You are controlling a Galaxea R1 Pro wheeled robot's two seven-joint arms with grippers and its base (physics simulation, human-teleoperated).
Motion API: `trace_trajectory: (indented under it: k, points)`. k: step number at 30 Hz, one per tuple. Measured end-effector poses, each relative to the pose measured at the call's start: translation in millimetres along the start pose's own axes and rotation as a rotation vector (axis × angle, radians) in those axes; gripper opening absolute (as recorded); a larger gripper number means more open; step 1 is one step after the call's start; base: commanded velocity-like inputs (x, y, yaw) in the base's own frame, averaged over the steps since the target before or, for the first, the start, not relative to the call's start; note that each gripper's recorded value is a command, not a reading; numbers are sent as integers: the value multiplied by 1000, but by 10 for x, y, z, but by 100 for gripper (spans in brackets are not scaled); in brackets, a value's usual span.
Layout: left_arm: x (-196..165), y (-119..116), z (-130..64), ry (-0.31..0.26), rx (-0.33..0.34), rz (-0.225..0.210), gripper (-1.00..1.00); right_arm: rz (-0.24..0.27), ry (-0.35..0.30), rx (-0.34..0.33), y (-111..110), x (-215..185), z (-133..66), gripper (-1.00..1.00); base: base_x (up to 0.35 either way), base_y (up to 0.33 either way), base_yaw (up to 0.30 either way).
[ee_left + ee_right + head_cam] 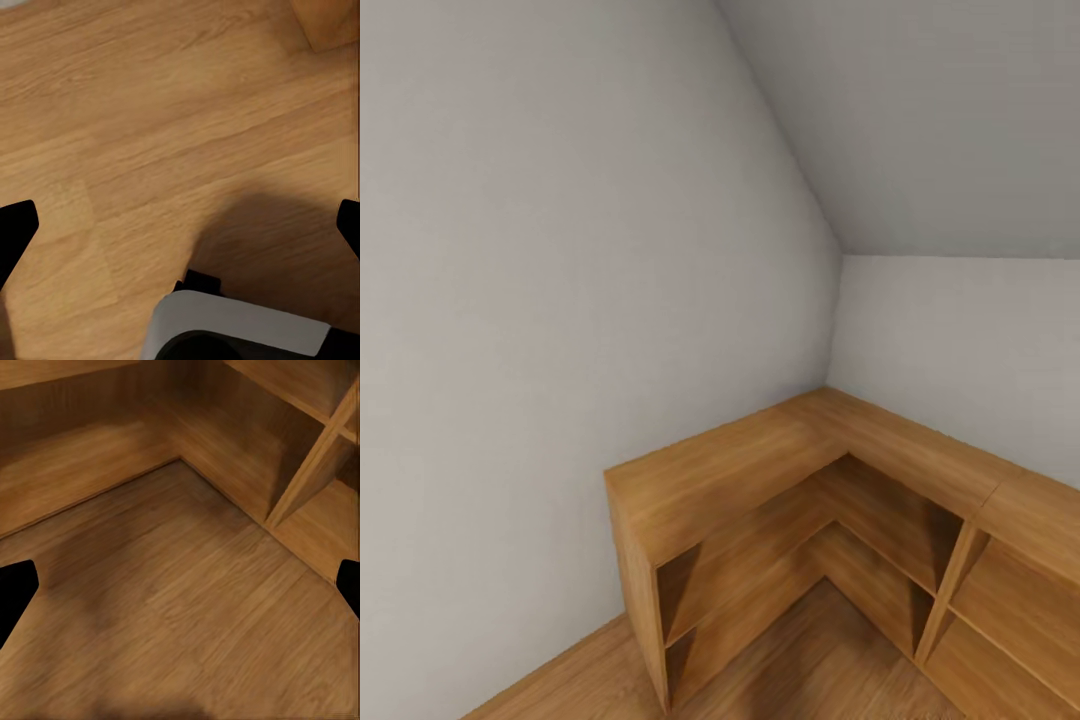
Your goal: In the bedroom, organize the workspace by keeping the computer under the desk, ensuring the monitor is on the desk, placing the keyboard on the desk next to the monitor, placing the mouse on the desk next to the keyboard, moving the folder from the swivel chair onto the desk next to the mouse, stacking the notebook on top of the folder with the pen on top of the notebook, and positioning the swivel chair next to the desk.
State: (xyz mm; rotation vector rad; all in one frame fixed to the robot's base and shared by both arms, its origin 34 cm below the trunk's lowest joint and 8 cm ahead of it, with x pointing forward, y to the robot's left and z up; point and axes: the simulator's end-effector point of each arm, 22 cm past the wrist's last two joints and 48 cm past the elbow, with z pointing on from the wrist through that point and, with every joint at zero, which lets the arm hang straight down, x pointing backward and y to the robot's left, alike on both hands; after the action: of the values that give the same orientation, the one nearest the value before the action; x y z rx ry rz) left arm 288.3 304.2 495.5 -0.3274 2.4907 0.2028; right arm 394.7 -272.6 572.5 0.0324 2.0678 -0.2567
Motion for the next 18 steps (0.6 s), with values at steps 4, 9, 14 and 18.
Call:
trace_trajectory:
  k: [4,9,14,18]
  points:
    - [9,-38,-7,1,4,-3,100,3,-2,-4,24,-7,-5,100,6,0,-263]
    - [1,-45,-6,-1,5,-4,100,3,-4,-4,32,-17,-3,100,2,0,-263]
    - [-9,-46,-4,-3,6,-5,100,4,-7,-5,33,-27,0,100,0,0,-263]
    - [-17,-52,-2,-5,7,-5,100,4,-6,-3,29,-27,2,100,-9,0,-263]
